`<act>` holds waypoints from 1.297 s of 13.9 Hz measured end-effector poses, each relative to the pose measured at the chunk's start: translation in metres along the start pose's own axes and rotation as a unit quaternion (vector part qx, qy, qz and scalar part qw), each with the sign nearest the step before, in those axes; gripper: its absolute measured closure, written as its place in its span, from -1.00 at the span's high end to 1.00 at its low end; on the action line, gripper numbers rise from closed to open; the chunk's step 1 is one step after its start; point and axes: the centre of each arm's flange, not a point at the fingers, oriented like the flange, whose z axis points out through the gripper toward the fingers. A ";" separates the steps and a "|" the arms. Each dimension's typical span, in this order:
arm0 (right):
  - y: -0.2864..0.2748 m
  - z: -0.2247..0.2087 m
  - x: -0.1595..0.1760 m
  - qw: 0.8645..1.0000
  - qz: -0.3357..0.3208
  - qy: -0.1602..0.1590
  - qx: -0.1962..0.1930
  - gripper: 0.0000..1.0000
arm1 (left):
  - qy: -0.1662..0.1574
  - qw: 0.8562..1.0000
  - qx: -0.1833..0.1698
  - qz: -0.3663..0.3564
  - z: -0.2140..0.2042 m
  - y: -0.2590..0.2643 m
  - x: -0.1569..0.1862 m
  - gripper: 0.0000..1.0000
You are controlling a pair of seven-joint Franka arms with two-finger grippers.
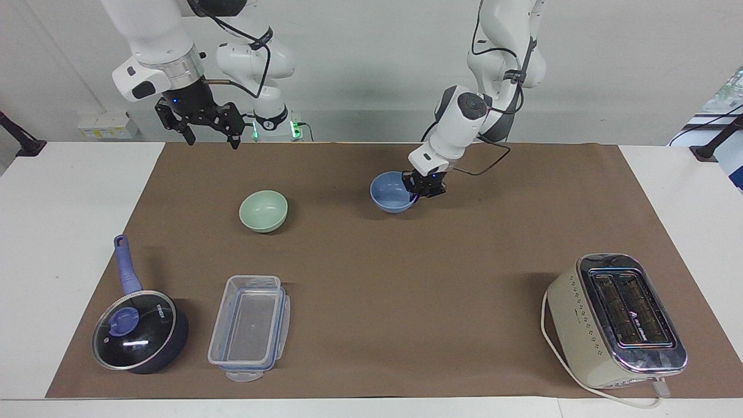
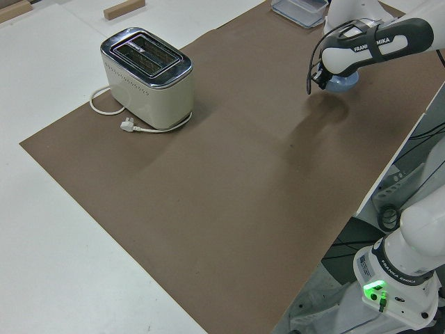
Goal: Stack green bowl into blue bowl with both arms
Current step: 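Slide the blue bowl toward the table center with the left gripper, then release and withdraw the left gripper while the right gripper reaches the green bowl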
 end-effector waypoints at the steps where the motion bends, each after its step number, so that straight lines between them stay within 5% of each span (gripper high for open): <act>1: 0.000 0.000 0.000 1.000 0.000 0.000 0.000 1.00 | -0.003 1.000 0.003 -0.001 0.006 -0.002 -0.002 -0.88; 4: 0.001 0.000 0.000 1.000 0.001 0.000 0.000 1.00 | -0.004 1.000 0.008 0.002 0.025 -0.002 -0.008 -0.76; 8: 0.003 0.001 0.000 1.000 0.003 -0.001 0.000 1.00 | -0.005 1.000 0.009 -0.005 0.025 -0.008 -0.003 0.15; 12: 0.005 0.001 0.000 1.000 0.005 -0.001 0.000 1.00 | -0.049 0.997 -0.001 -0.055 -0.026 -0.052 0.038 0.99; 18: 0.005 0.001 0.000 1.000 0.005 -0.001 0.000 1.00 | -0.027 0.996 0.059 -0.063 -0.114 -0.130 0.086 1.00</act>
